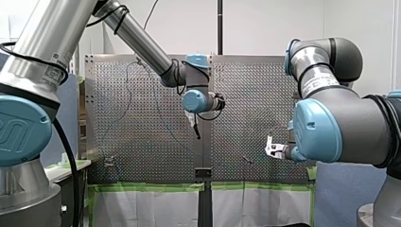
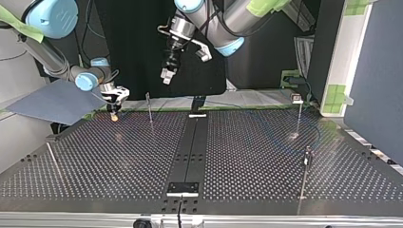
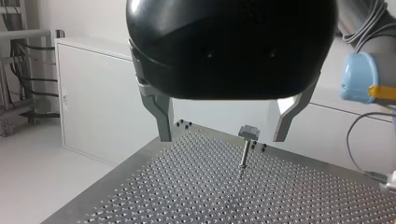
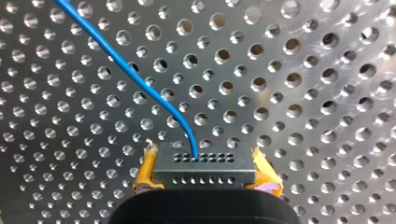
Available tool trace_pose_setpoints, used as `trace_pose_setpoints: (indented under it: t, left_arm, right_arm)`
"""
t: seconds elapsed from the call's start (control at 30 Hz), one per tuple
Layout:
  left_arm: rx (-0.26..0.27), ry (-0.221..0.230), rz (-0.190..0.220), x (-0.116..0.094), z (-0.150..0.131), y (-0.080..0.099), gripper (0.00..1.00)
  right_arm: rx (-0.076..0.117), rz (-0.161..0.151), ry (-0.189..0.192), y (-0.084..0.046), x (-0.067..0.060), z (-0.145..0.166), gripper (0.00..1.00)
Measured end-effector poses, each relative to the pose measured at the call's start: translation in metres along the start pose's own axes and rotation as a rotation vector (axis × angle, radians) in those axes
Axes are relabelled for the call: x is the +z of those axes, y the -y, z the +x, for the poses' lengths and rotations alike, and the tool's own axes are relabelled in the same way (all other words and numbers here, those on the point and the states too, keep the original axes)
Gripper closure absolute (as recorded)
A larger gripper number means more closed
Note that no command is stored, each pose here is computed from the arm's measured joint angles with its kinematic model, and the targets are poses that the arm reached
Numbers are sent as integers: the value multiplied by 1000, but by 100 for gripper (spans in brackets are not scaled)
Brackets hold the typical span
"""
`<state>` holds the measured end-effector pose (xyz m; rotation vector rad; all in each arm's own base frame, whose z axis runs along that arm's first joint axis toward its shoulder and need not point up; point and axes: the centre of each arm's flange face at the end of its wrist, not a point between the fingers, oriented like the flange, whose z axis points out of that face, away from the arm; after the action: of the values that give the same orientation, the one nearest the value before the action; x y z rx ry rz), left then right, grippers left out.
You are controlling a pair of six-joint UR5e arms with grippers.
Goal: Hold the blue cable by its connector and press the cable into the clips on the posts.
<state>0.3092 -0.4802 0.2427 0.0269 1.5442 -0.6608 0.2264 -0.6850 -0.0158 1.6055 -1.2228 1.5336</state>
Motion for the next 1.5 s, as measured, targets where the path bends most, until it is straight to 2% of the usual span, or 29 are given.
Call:
trace_pose_setpoints:
  t: [0.17, 0.4, 0.57, 0.77, 0.97, 1.2, 1.37, 1.5]
  left_arm:
    - [1, -1, 1, -15, -8, -3, 0]
    - [1, -1, 2, -37, -19, -8, 0]
    - [1, -2, 3, -57, -27, -12, 0]
    - [15, 7, -20, -79, -37, -21, 0]
    - [40, 21, -55, -96, -45, -32, 0]
    - [40, 22, -62, -119, -52, -40, 0]
    - [44, -1, -73, -133, -45, -50, 0]
    - [50, -29, -86, -145, -35, -60, 0]
  right_arm:
    - [-6, -1, 2, 3, 0, 5, 100]
    - [-58, 3, 8, 18, -4, 36, 100]
    - [-72, -3, 9, 30, -12, 55, 100]
    - [-84, -20, -8, 41, -22, 76, 100]
    - [-108, -33, -34, 52, -30, 100, 100]
    - [-130, -52, -66, 61, -41, 128, 100]
    - [-143, -63, -85, 68, -50, 145, 100]
    - [-162, -65, -94, 75, -58, 157, 100]
